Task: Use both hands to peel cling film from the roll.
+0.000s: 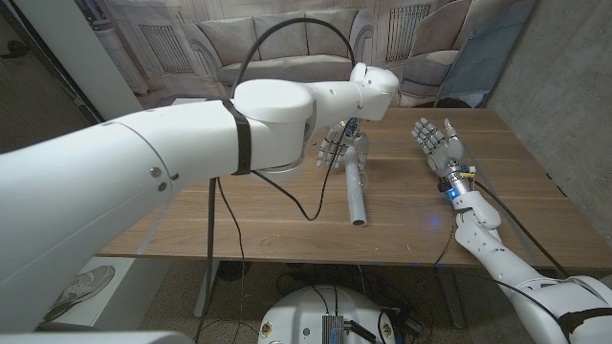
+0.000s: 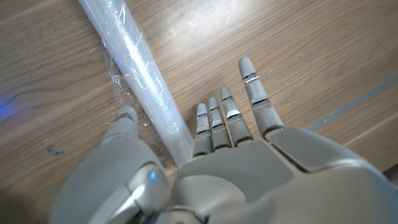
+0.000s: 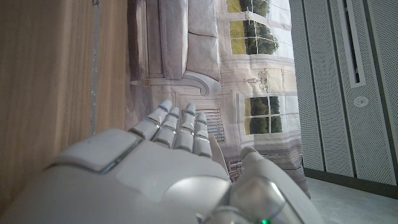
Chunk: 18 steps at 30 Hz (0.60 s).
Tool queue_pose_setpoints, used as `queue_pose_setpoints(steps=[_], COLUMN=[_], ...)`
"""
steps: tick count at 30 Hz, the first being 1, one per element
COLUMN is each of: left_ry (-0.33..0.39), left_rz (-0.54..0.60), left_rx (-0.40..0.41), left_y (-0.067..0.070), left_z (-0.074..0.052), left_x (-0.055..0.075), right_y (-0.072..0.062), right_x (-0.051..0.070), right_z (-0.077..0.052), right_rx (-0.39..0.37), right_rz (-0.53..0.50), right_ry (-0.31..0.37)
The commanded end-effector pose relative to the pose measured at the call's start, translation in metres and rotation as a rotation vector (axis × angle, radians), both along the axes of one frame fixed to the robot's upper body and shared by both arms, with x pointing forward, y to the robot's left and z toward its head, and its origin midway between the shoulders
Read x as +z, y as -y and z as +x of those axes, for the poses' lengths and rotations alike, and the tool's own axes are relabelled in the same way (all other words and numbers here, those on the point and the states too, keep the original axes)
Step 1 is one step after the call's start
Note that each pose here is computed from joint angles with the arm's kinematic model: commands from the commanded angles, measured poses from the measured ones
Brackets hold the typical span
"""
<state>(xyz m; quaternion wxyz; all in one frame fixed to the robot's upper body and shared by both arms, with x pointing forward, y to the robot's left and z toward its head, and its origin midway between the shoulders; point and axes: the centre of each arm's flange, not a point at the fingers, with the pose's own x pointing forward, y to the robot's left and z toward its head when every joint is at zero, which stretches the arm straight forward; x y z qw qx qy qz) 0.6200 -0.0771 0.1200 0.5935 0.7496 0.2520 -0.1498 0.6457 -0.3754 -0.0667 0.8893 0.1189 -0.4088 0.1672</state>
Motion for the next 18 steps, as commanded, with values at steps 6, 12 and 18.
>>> queue_pose_setpoints(steps=[6,12,18], left_ry=[0.065,0.086,0.094], left_rz=[0.095,0.157,0.206], left_rx=[-0.128,-0.179,-0.248], left_y=[0.017,0.025,0.033], left_z=[0.014,0.016,0.019], left_x=[-0.024,-0.029,-0.035], right_y=[0.008,0.013,0.018], right_x=[-0.013,-0.018,-0.023], right_z=[0.002,0.003,0.003], right_rx=[0.010,0.010,0.005], right_rz=[0.027,0.045,0.068], right_ry=[-0.003,-0.003,-0.005])
